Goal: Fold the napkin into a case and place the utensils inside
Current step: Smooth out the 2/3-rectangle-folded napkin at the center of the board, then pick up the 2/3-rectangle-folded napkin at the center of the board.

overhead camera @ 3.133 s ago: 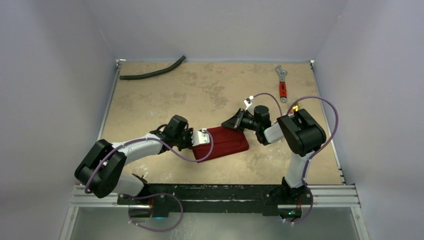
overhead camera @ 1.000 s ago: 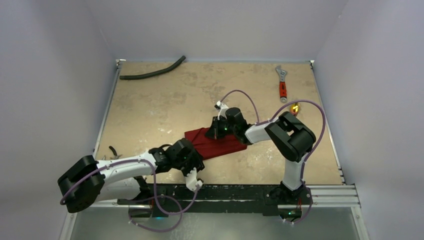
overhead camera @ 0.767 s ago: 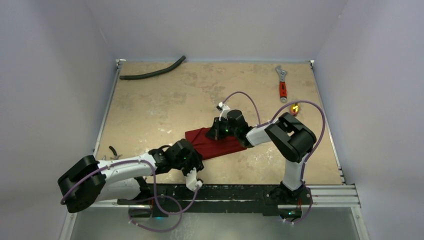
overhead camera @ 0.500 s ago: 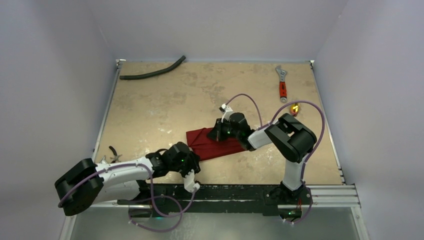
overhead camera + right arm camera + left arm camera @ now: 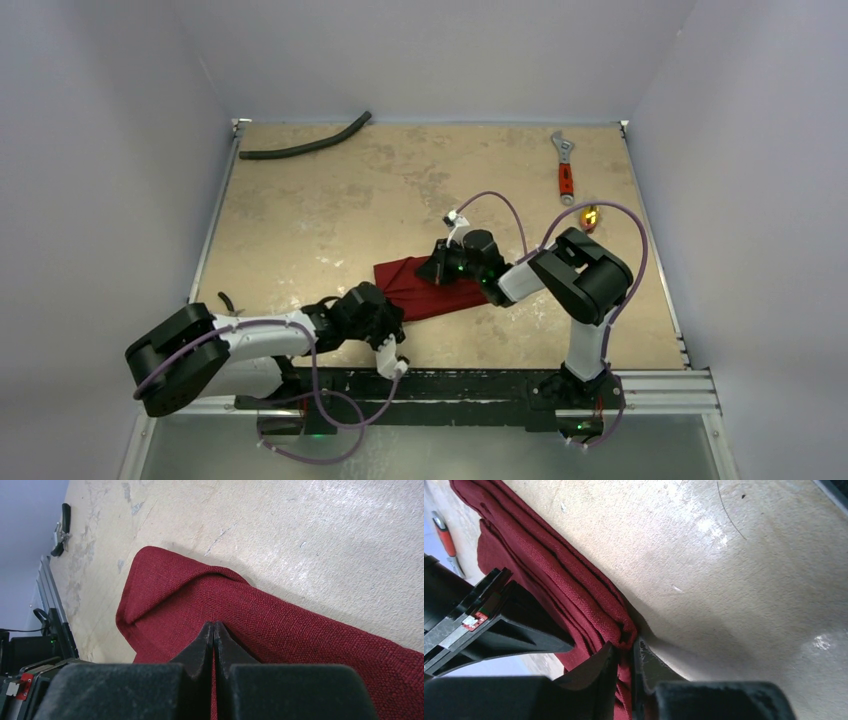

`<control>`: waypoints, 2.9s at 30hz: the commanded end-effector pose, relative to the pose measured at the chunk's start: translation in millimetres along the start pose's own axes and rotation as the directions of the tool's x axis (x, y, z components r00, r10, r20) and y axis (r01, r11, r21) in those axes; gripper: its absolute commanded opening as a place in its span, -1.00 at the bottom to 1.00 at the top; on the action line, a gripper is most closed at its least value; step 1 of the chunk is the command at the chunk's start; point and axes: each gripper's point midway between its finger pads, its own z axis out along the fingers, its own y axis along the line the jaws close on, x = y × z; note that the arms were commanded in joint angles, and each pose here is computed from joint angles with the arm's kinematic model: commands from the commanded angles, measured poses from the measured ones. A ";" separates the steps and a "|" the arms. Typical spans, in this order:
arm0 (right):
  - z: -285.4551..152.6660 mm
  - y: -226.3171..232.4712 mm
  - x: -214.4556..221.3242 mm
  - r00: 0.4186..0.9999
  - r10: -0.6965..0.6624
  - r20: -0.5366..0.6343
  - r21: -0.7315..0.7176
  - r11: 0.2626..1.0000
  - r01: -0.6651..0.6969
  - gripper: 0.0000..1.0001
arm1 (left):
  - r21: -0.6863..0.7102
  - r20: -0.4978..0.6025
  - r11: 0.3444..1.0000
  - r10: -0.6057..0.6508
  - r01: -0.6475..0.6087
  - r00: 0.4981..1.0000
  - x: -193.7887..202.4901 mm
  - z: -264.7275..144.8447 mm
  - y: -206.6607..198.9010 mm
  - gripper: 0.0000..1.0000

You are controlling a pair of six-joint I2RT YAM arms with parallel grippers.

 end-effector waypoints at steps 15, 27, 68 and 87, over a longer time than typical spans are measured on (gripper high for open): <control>-10.3 -22.4 35.9 0.997 0.007 -0.081 0.072 0.997 -0.001 -0.89 | -0.048 0.027 0.929 -0.365 0.366 0.931 9.5 -8.7 38.5 -1.00; -63.7 48.5 -18.6 0.903 -0.332 0.273 -0.161 0.910 0.383 -0.04 | 0.182 0.107 0.865 -0.491 0.468 0.865 1.9 -3.9 22.4 -1.00; -53.7 108.9 7.7 0.389 -0.717 0.578 0.112 0.542 0.833 0.34 | 0.143 0.148 0.803 -0.595 0.578 0.790 10.6 -11.9 47.1 -1.00; -43.6 122.0 2.4 0.366 -0.710 0.602 0.150 0.550 0.821 -0.22 | 0.124 0.148 0.799 -0.602 0.589 0.785 11.0 -16.2 47.1 -1.00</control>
